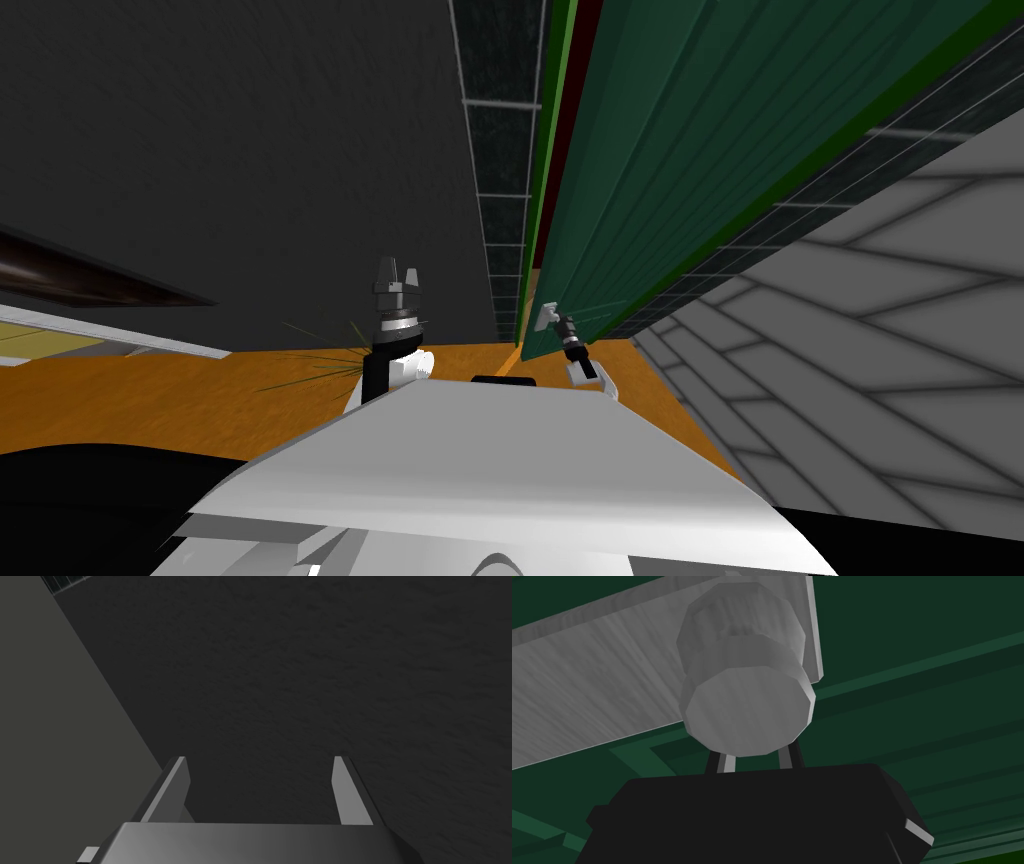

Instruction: Pull the door open

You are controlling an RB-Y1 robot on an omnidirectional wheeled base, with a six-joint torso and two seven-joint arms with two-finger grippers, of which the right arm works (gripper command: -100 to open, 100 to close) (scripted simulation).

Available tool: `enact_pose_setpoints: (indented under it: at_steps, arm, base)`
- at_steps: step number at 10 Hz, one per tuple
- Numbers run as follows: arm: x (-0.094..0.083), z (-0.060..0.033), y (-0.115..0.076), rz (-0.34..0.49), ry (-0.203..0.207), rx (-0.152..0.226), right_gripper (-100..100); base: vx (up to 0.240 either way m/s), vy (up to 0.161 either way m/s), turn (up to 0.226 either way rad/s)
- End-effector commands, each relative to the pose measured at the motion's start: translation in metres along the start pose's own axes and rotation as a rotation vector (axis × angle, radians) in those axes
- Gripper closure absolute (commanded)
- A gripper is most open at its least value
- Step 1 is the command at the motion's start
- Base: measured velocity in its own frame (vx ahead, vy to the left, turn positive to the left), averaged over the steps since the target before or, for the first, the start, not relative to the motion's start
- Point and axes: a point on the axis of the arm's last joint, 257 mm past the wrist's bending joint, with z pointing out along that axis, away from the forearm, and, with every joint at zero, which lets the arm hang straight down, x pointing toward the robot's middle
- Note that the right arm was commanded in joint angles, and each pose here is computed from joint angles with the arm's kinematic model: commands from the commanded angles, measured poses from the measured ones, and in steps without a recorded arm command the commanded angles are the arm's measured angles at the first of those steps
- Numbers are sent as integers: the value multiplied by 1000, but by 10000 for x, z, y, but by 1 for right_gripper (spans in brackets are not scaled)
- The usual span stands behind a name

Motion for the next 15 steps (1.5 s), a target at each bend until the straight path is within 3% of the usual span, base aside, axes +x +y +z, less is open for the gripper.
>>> enact_pose_setpoints:
  at_steps: [1,4,5,8,9,11,12,14,15]
  arm:
    - [257,12,63,56,46,-28,100]
    - [257,12,63,56,46,-28,100]
    - [312,-2,43,128,54,-21,100]
    - [312,-2,43,128,54,-21,100]
    - [366,-17,21,200,62,-14,100]
    - [366,-17,21,200,62,-14,100]
    - [420,-34,-3,272,69,-5,100]
    - [420,-34,-3,272,69,-5,100]
    - [472,-51,-26,342,75,4,100]
  base:
    - [-3,-28,-2]
    - [0,-4,3]
    - [12,-23,-15]
    - [-9,-9,8]
    - [12,-18,-22]
    - [-1,-10,-6]
    - [6,-30,-16]
    - [6,-27,9]
    - [9,-27,-29]
